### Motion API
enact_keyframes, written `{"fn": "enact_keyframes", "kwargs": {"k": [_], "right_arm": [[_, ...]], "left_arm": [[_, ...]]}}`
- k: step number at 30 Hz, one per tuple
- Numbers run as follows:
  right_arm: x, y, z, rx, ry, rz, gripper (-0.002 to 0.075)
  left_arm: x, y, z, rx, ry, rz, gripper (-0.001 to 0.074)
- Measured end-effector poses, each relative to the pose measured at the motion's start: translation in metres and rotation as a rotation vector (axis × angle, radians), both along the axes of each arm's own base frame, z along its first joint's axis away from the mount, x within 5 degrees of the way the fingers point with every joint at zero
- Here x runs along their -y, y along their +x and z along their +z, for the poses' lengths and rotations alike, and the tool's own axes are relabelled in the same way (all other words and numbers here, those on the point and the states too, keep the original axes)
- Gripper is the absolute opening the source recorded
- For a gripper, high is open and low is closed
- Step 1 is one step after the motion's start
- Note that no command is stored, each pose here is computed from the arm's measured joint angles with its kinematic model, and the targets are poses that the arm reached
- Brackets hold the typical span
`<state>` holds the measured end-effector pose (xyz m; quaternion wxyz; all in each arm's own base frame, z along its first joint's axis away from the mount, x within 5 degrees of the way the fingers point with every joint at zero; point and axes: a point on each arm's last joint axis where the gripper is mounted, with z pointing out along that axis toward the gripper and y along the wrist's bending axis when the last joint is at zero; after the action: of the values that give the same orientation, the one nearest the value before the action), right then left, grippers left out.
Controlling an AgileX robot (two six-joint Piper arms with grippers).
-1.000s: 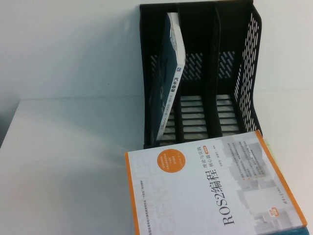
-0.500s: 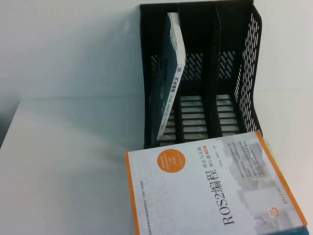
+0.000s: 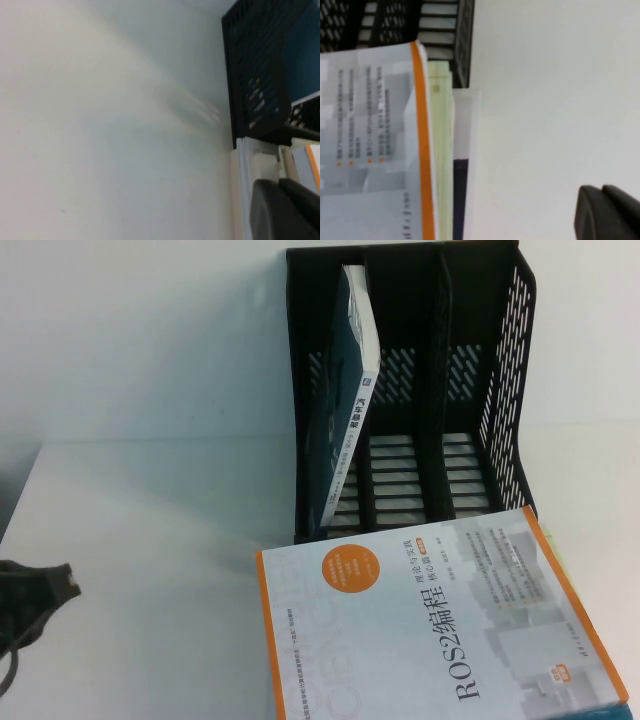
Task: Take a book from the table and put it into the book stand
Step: Push book with right arm
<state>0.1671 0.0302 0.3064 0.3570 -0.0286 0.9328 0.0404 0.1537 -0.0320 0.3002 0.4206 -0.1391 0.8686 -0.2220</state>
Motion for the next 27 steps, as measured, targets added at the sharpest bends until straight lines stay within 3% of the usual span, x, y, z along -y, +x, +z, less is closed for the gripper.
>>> {"fn": "enact_keyframes", "kwargs": {"k": [5, 10, 15, 27], "right_arm": [[-0.018, 0.017, -0.017, -0.093, 0.055, 0.133, -0.0003], [-0.033, 0.035, -0.030, -0.165, 0.096, 0.254, -0.0003], [-0.041, 0.056, -0.034, -0.210, 0.108, 0.280, -0.0003], [-0.051, 0.086, -0.074, -0.363, 0.135, 0.291, -0.0003]], "left_arm": [[0.006, 0.023, -0.009, -0.109, -0.022, -0.081, -0.0004], [0.004, 0.040, -0.019, -0.184, -0.156, -0.174, -0.0004], [-0.018, 0.052, -0.028, -0.224, -0.274, -0.155, -0.0004], [-0.022, 0.054, -0.032, -0.243, -0.287, -0.162, 0.0004]]}}
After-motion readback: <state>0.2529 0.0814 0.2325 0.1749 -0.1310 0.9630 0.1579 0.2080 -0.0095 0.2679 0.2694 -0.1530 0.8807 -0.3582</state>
